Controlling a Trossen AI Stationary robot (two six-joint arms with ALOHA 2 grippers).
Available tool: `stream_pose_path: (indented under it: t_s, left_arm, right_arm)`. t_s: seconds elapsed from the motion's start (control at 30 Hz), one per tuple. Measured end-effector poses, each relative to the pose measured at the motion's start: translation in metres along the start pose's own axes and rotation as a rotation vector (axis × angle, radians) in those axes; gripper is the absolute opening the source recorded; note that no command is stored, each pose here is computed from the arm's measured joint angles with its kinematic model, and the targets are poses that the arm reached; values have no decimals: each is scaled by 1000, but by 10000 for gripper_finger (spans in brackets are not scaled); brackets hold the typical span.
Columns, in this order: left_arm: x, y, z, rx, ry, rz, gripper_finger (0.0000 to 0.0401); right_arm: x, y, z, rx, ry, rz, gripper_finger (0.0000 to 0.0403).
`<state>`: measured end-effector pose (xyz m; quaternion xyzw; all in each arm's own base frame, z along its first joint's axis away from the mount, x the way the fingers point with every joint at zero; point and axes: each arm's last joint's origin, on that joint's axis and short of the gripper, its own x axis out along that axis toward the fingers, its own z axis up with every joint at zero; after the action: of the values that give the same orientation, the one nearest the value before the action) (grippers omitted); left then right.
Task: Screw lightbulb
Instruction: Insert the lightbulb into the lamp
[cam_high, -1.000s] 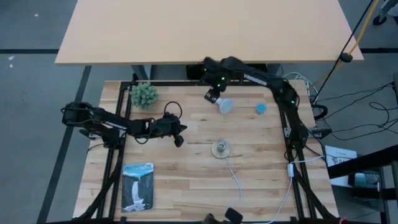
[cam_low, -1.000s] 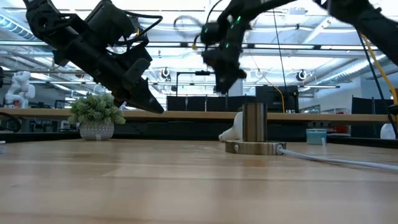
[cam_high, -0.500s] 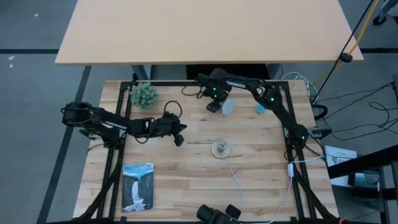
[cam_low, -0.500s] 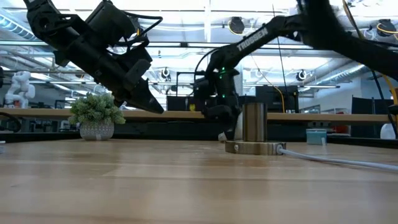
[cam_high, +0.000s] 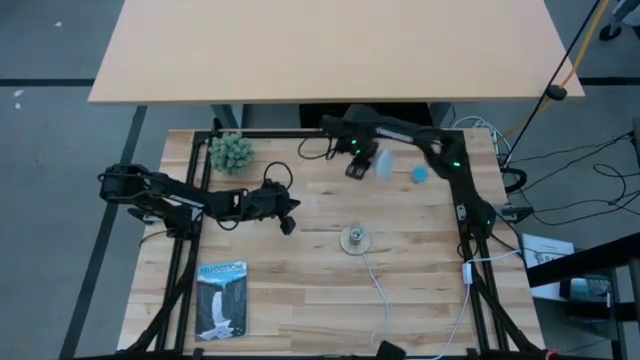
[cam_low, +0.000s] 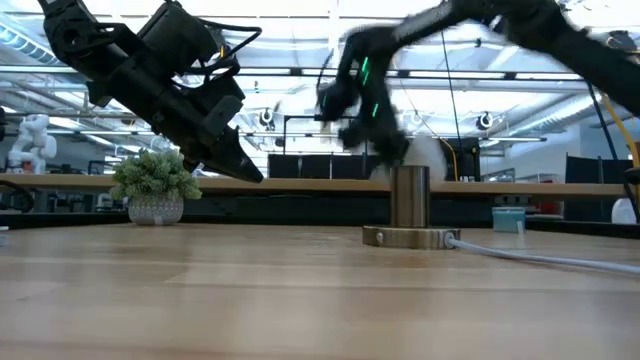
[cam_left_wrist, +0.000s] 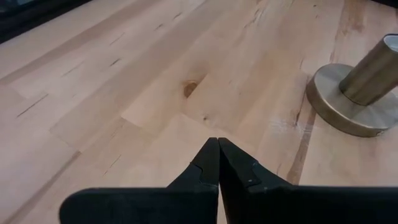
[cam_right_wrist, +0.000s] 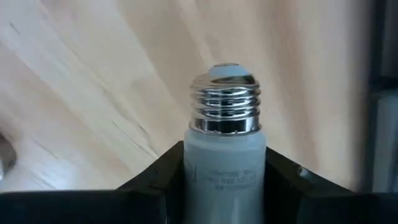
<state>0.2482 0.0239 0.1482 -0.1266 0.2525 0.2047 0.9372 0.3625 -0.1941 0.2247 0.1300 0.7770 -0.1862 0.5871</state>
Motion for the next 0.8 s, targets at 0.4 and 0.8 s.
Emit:
stream_pose_path:
  t_s: [0.4,0.8]
  left_arm:
    - [-4,-18,12,-30,-120,-190,0]
    - [-10,-34,6,13,-111,-257,0]
  right_arm:
    - [-132,44,-105,61,-654,102,142]
    - [-24,105,-211,-139,-784,177,142]
